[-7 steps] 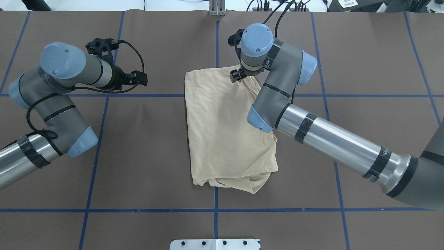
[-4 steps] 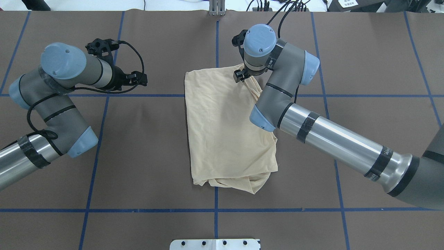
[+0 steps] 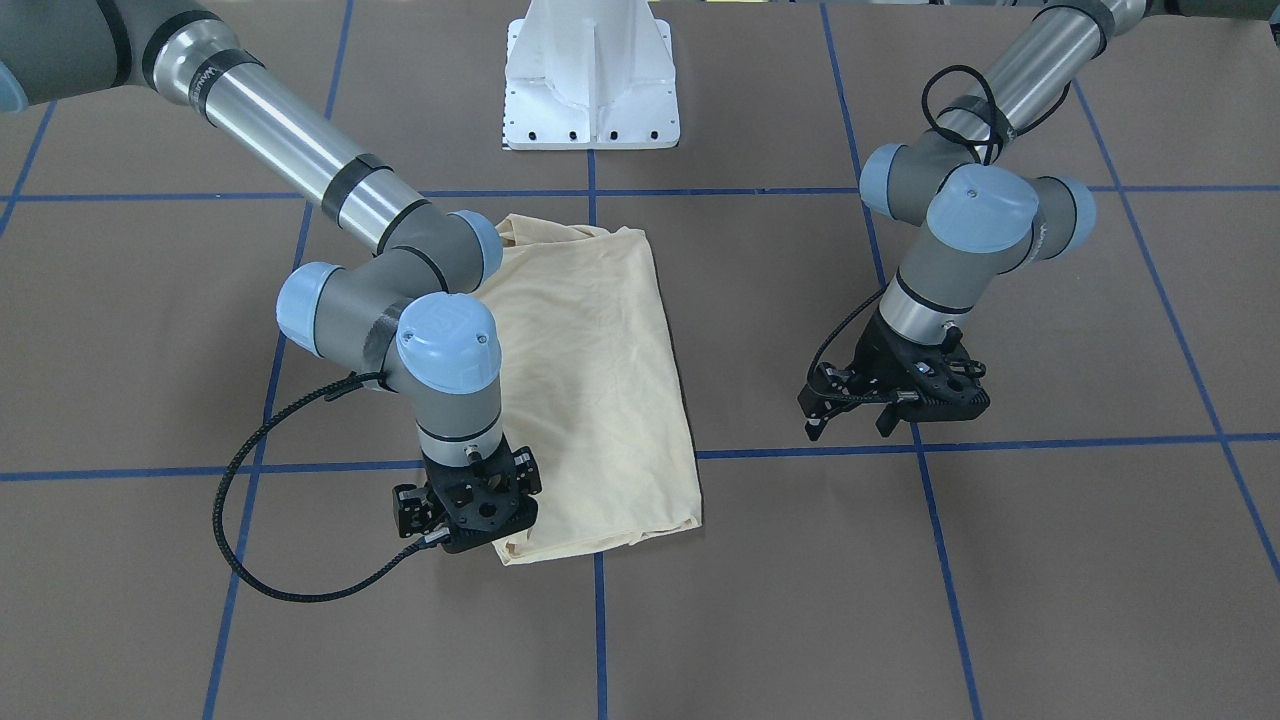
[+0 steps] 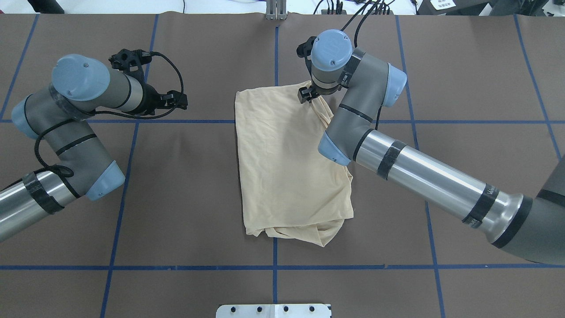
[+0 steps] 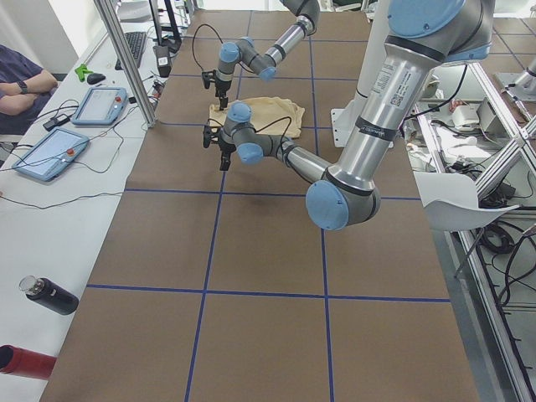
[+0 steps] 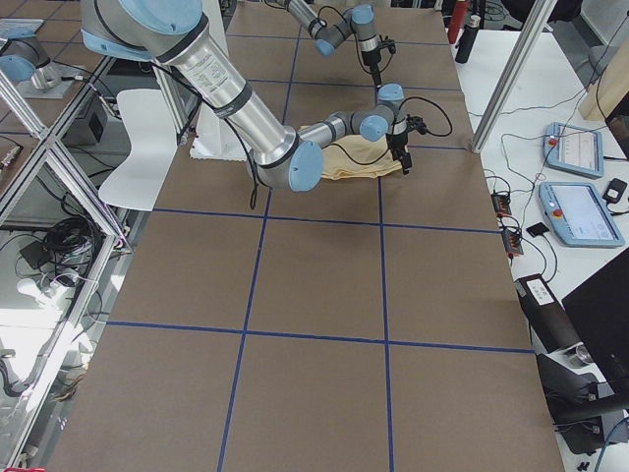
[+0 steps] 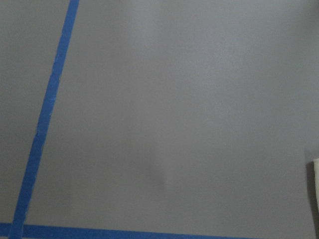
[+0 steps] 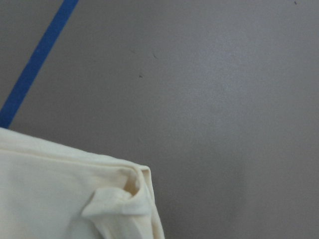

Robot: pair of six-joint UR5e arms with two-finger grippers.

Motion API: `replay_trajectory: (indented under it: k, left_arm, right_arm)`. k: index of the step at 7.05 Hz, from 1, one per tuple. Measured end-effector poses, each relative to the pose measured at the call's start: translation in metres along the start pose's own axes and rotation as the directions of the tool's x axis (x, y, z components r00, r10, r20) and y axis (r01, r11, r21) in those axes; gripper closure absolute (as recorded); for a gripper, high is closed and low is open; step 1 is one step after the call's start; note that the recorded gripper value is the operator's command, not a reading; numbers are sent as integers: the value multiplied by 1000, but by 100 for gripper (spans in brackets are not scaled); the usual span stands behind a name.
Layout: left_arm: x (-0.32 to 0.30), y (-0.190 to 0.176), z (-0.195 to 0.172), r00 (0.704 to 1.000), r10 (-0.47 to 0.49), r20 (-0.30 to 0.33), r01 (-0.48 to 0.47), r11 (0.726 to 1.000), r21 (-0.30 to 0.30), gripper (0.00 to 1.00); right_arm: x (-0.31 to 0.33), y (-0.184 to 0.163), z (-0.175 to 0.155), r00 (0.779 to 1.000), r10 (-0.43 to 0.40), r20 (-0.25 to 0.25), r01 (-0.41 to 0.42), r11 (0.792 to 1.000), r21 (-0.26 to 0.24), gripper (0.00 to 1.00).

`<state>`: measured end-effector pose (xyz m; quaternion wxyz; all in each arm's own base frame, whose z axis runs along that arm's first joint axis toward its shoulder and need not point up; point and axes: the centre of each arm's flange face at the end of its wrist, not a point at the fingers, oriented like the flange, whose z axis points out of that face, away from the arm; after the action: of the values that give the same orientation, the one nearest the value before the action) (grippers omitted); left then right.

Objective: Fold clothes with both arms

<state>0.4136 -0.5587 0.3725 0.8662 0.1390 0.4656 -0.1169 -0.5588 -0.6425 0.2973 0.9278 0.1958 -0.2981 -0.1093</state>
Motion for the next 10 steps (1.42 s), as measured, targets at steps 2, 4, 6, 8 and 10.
replay_trajectory:
  k: [2,4,6,8,10]
  left_arm:
    - [3,-1,-1,1000,1,-5,-1,1000,2,0]
    - [7,-2,-2,1000,2,-10,-2,1000,4,0]
    - [9,-2,-3,1000,3,-13,-3,1000,4,0]
    - [11,-2,-3,1000,4,-14,-4,1000,4,0]
    - [11,-2,-3,1000,4,-13,-4,1000,4,0]
  right_arm:
    - [14,-3,4,1000,10,-9,-10,1000,1,0]
    - [42,-5,8,1000,3,-28,-3,1000,-4,0]
    - [70,-13,2,1000,-16,-24,15,1000,-5,0]
    - [68,-19,-22,999,-20,31,20,1000,-3,0]
    - [38,-3,-46,997,-15,76,17,999,-27,0]
